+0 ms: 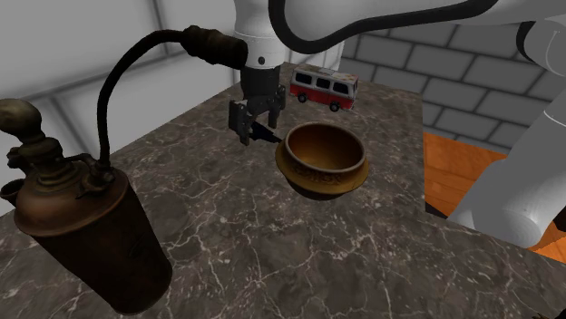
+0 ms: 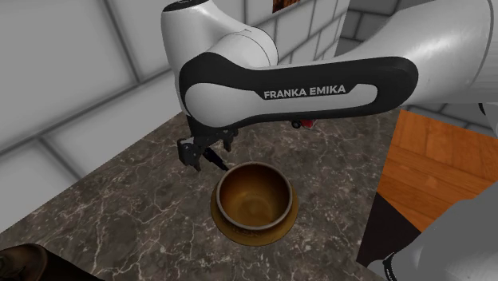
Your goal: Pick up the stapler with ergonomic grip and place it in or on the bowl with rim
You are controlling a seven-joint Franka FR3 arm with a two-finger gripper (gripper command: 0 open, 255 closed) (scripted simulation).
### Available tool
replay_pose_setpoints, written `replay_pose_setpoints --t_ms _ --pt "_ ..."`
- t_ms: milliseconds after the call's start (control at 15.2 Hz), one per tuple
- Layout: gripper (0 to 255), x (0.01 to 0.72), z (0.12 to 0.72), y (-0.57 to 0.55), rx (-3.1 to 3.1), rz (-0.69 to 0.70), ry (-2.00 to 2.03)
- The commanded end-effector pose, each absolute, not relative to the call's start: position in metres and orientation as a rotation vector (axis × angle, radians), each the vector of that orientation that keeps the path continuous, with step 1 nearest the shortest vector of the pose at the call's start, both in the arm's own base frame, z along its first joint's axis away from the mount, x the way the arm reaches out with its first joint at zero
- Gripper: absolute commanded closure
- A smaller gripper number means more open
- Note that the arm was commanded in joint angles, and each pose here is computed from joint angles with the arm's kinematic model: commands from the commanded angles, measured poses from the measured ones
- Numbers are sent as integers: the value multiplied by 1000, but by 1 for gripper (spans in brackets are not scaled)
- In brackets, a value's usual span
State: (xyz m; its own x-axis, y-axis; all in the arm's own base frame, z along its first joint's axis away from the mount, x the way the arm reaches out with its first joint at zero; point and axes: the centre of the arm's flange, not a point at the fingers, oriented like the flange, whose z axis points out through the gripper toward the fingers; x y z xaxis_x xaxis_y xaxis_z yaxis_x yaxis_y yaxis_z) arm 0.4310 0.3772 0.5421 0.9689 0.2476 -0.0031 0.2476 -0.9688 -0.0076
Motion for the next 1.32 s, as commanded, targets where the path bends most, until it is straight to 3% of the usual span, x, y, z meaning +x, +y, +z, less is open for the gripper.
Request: replay_pose_setpoints --t_ms 0,66,132,726,1254 --pt "0 431 542 377 -3110 6 -391" --pt "0 431 542 377 -3110 6 -391" --pt "255 431 542 377 -3110 6 -391" --pt "255 431 542 377 -3110 6 -391" --pt "255 431 584 377 -3110 6 -391"
